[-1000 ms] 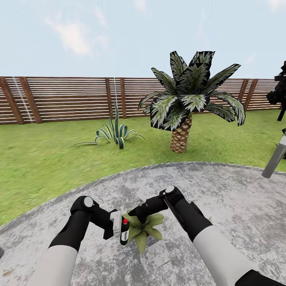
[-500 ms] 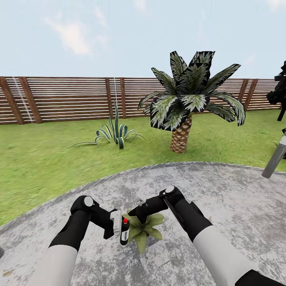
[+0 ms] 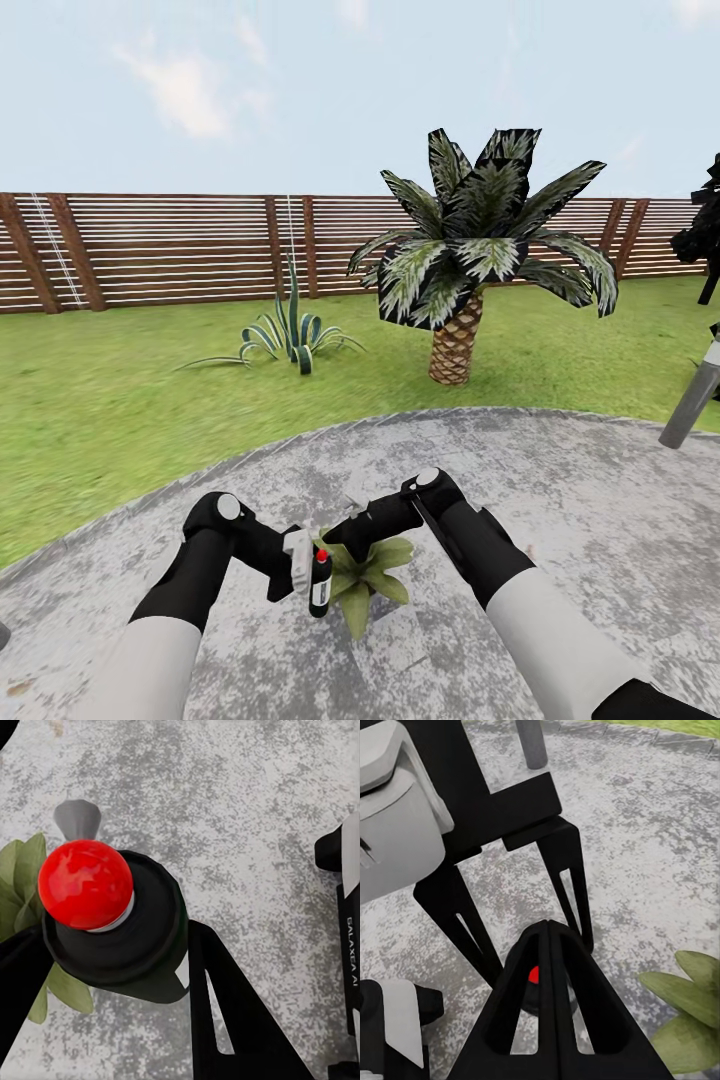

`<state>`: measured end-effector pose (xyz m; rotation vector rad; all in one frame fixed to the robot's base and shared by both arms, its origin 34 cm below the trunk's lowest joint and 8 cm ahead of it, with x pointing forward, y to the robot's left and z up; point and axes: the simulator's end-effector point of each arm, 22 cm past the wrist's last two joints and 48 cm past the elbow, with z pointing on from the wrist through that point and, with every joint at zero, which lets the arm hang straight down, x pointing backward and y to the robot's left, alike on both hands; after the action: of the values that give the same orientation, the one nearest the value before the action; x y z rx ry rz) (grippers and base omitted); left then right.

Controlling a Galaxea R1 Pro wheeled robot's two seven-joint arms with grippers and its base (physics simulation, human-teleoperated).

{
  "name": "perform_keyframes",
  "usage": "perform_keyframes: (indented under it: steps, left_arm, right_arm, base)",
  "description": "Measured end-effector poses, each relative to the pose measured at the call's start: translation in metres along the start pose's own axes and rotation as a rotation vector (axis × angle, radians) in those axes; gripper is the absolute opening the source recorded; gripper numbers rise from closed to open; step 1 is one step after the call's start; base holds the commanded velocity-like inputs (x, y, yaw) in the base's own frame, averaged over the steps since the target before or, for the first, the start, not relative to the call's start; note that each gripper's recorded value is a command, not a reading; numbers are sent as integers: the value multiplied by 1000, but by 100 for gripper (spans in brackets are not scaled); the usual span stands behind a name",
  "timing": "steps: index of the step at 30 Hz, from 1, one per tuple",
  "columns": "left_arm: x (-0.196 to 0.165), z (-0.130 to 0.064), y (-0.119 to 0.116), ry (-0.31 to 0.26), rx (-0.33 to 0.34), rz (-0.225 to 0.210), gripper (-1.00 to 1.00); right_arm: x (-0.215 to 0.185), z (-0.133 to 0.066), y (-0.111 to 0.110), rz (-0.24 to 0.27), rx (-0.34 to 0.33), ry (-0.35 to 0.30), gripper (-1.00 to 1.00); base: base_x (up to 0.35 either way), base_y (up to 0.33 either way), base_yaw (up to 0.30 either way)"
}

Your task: Pick up the pesticide atomizer in the garden and spray insectifuge to fully cover both potted plants in the garden.

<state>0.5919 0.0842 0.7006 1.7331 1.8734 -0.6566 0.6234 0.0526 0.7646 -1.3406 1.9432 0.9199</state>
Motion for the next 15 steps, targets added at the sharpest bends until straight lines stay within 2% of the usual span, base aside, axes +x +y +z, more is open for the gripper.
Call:
perform_keyframes:
  steps: [15]
  left_arm:
    - [-7,-11,9,-1,-41,24,-100]
  right_arm:
    - [0,0,0,0,0,0,-100]
  base:
    - [0,0,0]
